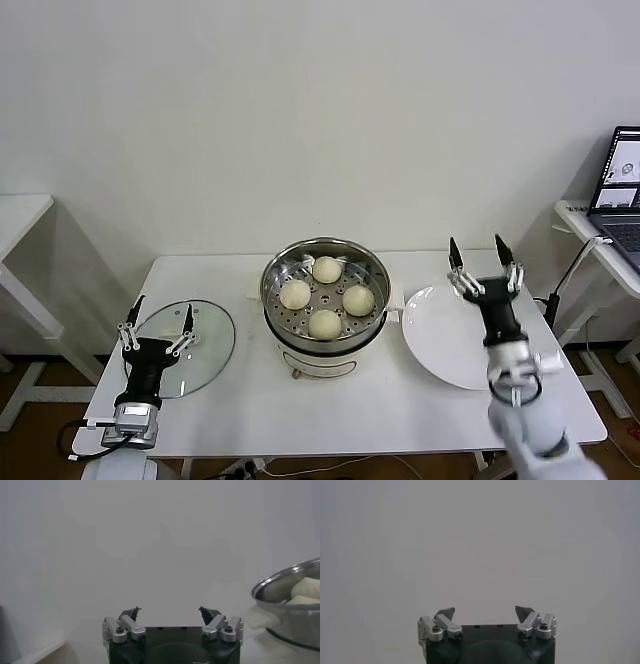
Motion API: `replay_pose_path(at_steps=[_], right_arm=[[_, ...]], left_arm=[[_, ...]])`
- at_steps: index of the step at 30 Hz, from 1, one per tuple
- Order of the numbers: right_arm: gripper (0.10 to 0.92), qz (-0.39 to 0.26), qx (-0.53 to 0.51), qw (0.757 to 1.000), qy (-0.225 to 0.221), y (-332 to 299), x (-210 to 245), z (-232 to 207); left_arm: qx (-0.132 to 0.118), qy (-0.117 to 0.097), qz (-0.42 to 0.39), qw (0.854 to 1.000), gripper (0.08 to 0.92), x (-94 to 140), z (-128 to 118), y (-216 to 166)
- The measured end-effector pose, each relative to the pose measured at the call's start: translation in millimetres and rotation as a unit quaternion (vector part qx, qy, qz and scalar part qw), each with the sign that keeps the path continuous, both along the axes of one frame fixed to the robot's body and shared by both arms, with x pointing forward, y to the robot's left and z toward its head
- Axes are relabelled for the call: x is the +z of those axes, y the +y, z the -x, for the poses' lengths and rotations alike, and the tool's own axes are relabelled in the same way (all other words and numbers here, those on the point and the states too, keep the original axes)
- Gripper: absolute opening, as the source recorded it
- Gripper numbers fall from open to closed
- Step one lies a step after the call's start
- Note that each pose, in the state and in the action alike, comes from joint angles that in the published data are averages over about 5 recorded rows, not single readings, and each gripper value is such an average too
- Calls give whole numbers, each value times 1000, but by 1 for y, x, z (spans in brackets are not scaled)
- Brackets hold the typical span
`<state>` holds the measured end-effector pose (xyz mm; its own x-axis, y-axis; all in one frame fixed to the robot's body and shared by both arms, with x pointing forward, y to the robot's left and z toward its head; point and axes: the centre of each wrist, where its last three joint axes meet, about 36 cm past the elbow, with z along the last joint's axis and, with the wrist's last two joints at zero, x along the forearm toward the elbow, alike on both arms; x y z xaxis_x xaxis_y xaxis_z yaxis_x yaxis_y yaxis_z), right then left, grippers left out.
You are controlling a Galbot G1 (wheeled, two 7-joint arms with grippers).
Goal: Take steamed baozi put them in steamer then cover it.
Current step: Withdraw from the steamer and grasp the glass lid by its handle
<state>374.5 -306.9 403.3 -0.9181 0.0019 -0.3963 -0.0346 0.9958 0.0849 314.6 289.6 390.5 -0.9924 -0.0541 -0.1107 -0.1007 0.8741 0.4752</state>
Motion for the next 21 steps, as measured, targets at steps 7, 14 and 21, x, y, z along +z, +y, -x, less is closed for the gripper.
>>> replay_pose_path(at_steps=[7,14,21], right_arm=[[823,-33,-53,998,10,8,-22,30],[823,-51,-79,995,17,15,-35,42],[823,-58,-92,994,25,18,-47,49]], left_arm=[[11,4,-146,989,823,-28,1,20],[-3,18,-321,947,823,-66,4,47],[-40,46,-445,893,823,-101,1,72]])
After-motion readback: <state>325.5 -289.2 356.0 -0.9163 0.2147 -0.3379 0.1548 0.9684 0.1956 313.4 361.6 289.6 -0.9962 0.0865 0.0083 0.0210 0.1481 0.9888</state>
